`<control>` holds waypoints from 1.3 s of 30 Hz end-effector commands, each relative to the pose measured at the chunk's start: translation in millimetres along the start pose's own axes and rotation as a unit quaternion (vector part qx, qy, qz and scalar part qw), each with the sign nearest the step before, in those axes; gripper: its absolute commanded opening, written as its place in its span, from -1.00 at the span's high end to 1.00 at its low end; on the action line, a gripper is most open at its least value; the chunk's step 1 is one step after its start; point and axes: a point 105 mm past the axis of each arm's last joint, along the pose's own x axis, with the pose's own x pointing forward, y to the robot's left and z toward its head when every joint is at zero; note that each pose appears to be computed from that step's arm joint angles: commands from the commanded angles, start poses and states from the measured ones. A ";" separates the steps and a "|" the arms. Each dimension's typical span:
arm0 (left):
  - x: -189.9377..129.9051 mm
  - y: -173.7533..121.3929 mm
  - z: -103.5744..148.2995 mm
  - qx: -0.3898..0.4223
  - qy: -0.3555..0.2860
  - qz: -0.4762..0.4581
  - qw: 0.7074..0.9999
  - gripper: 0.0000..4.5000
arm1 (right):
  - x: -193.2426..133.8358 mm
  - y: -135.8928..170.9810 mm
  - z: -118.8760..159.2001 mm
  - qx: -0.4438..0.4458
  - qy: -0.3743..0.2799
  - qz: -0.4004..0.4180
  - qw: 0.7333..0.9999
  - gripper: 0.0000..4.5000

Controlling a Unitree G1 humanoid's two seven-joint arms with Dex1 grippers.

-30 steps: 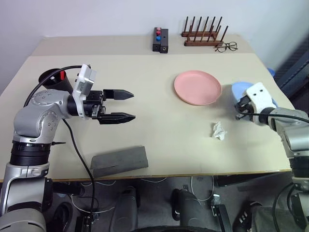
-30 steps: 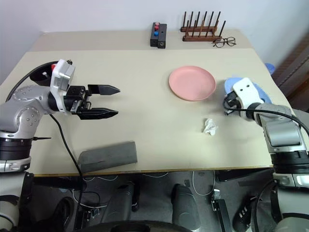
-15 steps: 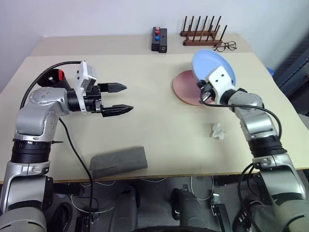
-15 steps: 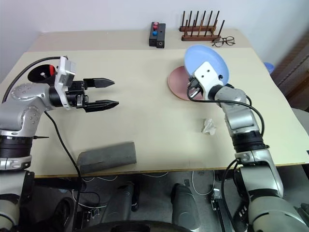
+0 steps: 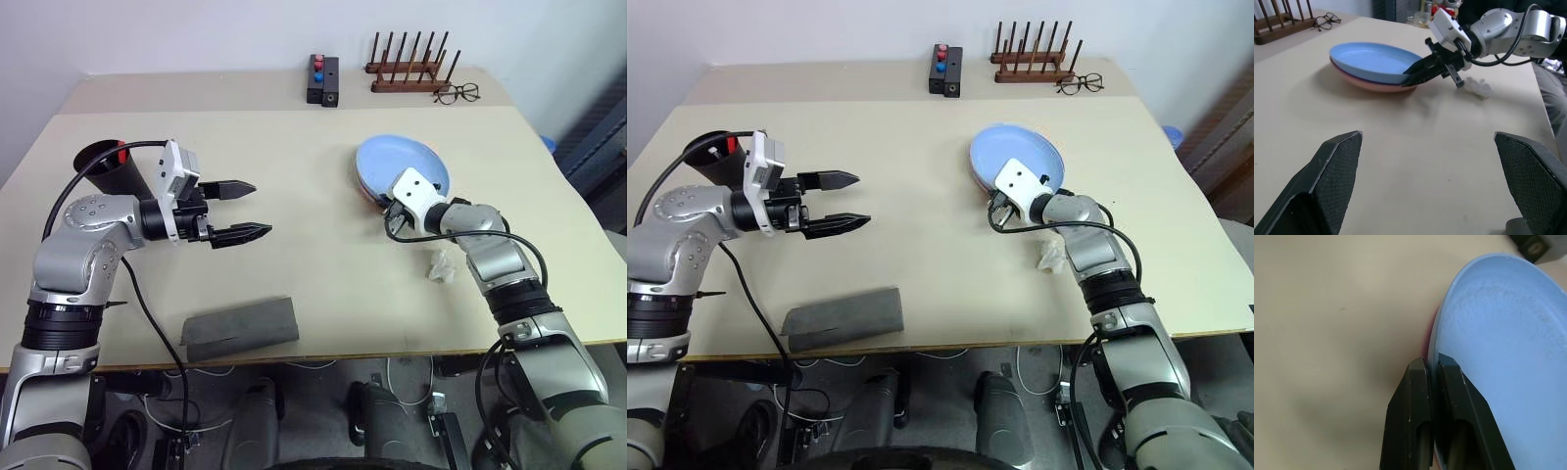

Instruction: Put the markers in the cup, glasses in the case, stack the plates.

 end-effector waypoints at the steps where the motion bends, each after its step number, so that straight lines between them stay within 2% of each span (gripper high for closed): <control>1: -2.6 1.1 14.3 0.021 -0.017 0.002 1.000 -1.00 | -6.8 -14.2 31.0 0.017 -0.054 -0.005 0.998 0.38; 7: -0.4 1.1 15.1 0.024 -0.018 -0.002 1.000 -1.00 | -19.2 -32.4 46.4 0.029 -0.092 -0.045 0.994 -0.99; 9: -0.4 1.5 15.4 0.024 -0.020 -0.001 1.000 -1.00 | -34.2 -44.6 54.5 0.027 -0.120 -0.071 0.990 -0.99; 11: -1.0 1.0 16.0 0.025 -0.022 -0.003 0.999 -1.00 | -50.0 -52.8 57.5 0.063 -0.145 -0.079 0.984 -0.99; 14: -3.7 -1.8 17.0 0.016 -0.027 -0.013 0.999 -1.00 | -69.2 -56.5 53.0 0.116 -0.145 -0.077 0.980 -0.99; 15: -5.0 -3.3 15.7 0.006 -0.025 -0.018 1.000 -1.00 | -77.3 -49.5 45.4 0.125 -0.119 -0.058 0.983 -0.99; 17: -5.8 -6.2 14.2 -0.002 -0.021 -0.030 0.999 -1.00 | -93.0 -9.8 31.7 0.111 -0.044 0.037 0.992 -0.99; 19: -5.0 -8.7 14.2 -0.008 -0.021 -0.040 0.999 -1.00 | -101.7 10.5 24.8 0.125 -0.002 0.076 0.989 -0.99; 22: -1.9 -11.9 15.0 -0.011 -0.021 -0.053 0.998 -1.00 | -109.3 7.6 2.9 0.159 0.057 0.046 0.985 -0.99; 28: -0.2 -10.9 13.3 -0.005 -0.017 -0.056 0.998 -1.00 | -127.9 23.5 -32.7 0.157 0.152 0.068 0.973 -0.99; 32: 0.5 -12.2 14.0 -0.004 -0.018 -0.058 0.998 -1.00 | -127.0 26.4 -58.3 0.128 0.196 0.057 0.971 -0.99; 34: 0.4 -12.9 15.0 -0.004 -0.019 -0.059 0.998 -1.00 | -123.5 30.8 -61.7 0.133 0.193 0.063 0.970 -0.99; 37: -1.9 -12.9 15.5 -0.004 -0.017 -0.056 0.998 -1.00 | -119.9 24.7 -65.8 0.122 0.196 0.048 0.972 -0.63; 39: -2.7 -12.9 15.0 -0.003 -0.015 -0.054 0.998 -1.00 | -118.5 20.4 -64.3 0.120 0.192 0.044 0.973 -0.21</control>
